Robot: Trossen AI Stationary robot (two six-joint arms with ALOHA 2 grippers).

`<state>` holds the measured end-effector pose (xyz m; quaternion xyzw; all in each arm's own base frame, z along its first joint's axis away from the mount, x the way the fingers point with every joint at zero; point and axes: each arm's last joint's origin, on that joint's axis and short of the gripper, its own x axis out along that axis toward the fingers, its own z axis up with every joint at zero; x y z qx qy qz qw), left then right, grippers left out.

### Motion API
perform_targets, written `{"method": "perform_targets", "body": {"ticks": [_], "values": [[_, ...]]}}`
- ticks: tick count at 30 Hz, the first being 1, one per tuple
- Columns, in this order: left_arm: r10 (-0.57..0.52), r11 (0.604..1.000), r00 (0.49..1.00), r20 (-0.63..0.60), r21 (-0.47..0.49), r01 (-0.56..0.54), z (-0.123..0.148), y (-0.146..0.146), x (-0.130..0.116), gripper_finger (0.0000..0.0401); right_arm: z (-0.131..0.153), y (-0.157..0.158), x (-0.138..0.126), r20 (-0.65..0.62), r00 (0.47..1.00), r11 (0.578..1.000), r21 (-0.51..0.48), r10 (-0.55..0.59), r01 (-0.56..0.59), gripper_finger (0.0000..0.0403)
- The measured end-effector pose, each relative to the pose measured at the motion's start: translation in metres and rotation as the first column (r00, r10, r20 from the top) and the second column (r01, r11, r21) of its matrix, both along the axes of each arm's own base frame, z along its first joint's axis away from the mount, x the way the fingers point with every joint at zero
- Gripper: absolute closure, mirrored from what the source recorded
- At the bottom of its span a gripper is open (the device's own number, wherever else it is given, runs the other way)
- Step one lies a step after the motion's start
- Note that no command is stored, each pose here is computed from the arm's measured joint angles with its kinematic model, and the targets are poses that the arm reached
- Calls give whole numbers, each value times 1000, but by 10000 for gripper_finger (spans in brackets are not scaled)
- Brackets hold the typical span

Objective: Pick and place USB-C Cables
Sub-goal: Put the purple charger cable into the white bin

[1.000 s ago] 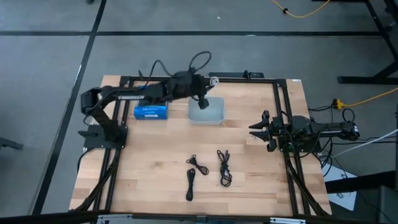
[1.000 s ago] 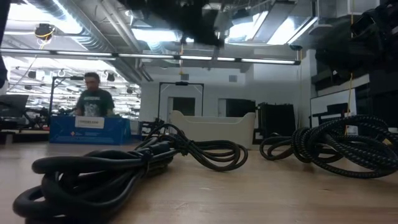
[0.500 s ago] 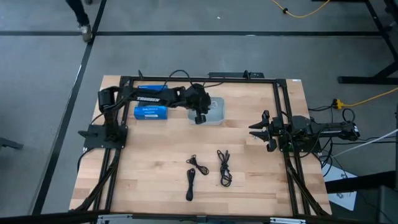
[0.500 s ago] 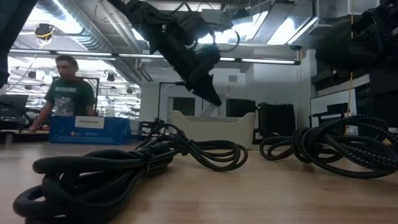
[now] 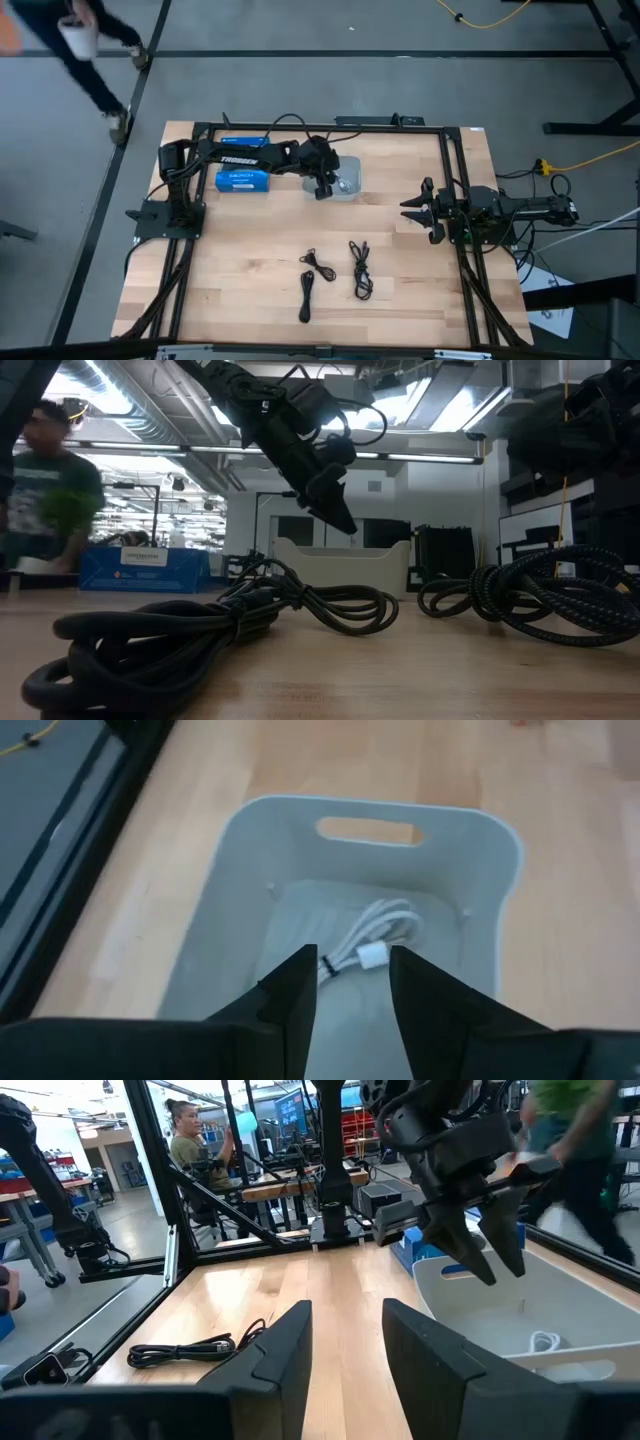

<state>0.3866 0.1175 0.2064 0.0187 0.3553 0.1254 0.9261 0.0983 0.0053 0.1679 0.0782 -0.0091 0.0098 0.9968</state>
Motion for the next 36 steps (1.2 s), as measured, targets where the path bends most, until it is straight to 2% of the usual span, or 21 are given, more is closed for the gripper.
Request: {"method": "perform_targets", "body": {"ticks": [3, 7, 10, 13, 17, 19, 24, 28, 32, 34, 36], "values": [[49, 999, 999, -4, 8, -49, 4, -2, -2, 280, 0, 0, 0, 0, 1000, 1000, 0, 0, 0, 274], [78, 995, 997, -6, 56, -78, 24, -14, -10, 279, 3, 0, 0, 29, 1000, 1000, 2, -10, 10, 274], [55, 995, 998, 9, 86, -55, 50, -31, -22, 281, 14, -2, -1, 142, 988, 998, 7, -59, 59, 274], [18, 996, 1000, -6, 87, -17, 72, -48, -39, 282, 28, -3, -5, 288, 954, 994, -47, -84, 102, 274], [-31, 998, 996, -79, 58, 35, 93, -69, -67, 282, 43, -3, -11, 448, 888, 976, -130, -99, 174, 274], [-42, 999, 988, -152, 27, 46, 97, -79, -83, 282, 50, -4, -15, 517, 849, 964, -155, -108, 217, 274], [-14, 999, 953, -302, -55, -3, 97, -96, -109, 282, 64, -7, -26, 657, 722, 911, -130, -217, 391, 274], [-12, 998, 938, -345, -67, -12, 90, -105, -113, 282, 71, -8, -32, 719, 656, 876, -139, -231, 461, 274], [-21, 998, 930, -367, -67, -4, 69, -108, -115, 282, 81, -8, -32, 721, 653, 852, -173, -232, 494, 274], [-16, 997, 930, -366, -71, -11, 57, -108, -115, 282, 91, -8, -28, 702, 668, 848, -179, -245, 499, 274], [-2, 996, 937, -348, -81, -28, 47, -108, -114, 282, 103, -10, -22, 643, 701, 831, -175, -309, 527, 274]]}}
